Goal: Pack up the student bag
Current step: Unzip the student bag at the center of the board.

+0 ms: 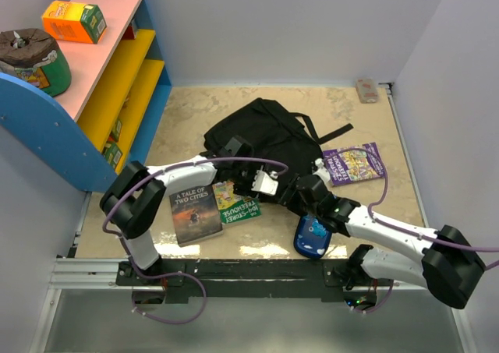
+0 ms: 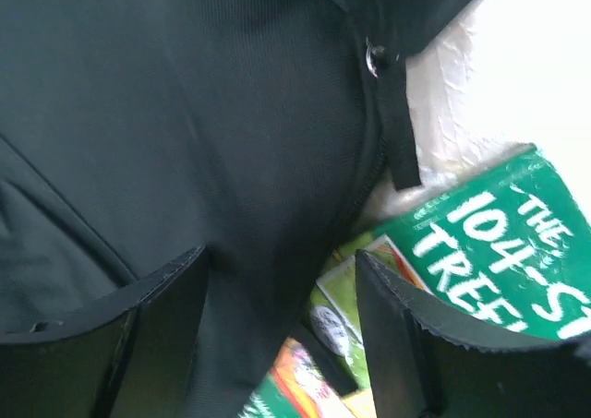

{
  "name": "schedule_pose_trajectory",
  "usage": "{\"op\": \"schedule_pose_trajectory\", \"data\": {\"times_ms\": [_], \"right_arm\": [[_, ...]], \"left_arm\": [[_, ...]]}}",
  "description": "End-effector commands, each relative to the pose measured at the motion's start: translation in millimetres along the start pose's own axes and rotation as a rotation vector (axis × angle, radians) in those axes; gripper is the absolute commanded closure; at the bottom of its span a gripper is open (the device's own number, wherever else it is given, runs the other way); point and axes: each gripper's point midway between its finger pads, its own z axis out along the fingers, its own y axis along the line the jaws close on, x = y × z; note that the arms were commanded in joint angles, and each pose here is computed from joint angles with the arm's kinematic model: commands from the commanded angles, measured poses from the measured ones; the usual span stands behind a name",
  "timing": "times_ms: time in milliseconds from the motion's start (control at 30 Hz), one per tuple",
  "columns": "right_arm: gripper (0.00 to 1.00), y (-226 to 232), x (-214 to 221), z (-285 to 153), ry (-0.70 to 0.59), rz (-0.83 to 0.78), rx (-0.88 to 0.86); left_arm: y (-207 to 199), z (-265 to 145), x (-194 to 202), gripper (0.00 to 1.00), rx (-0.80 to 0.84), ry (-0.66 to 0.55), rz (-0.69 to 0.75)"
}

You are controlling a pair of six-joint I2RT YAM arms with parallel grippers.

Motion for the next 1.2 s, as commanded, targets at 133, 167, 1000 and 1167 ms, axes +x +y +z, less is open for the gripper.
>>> {"op": "schedule_pose_trajectory", "data": {"times_ms": [133, 167, 1000, 1167], "right_arm": [[0.5, 4, -4, 7, -0.029, 0.088, 0.012], [0.5, 1, -6, 8, -0.037, 0.088, 0.023], [0.51, 32, -98, -35, -0.441, 0.007, -0.173], [0.52, 34, -99, -23, -0.446, 0.026, -0.164]], "left_arm": [[25, 14, 23, 0.61, -0.038, 0.129, 0.218], [28, 14, 23, 0.7, -0.051, 0.134, 0.2], [125, -16, -70, 1.0, -0.211, -0.144, -0.508], [117, -16, -74, 1.0, -0.189, -0.152, -0.508]]}}
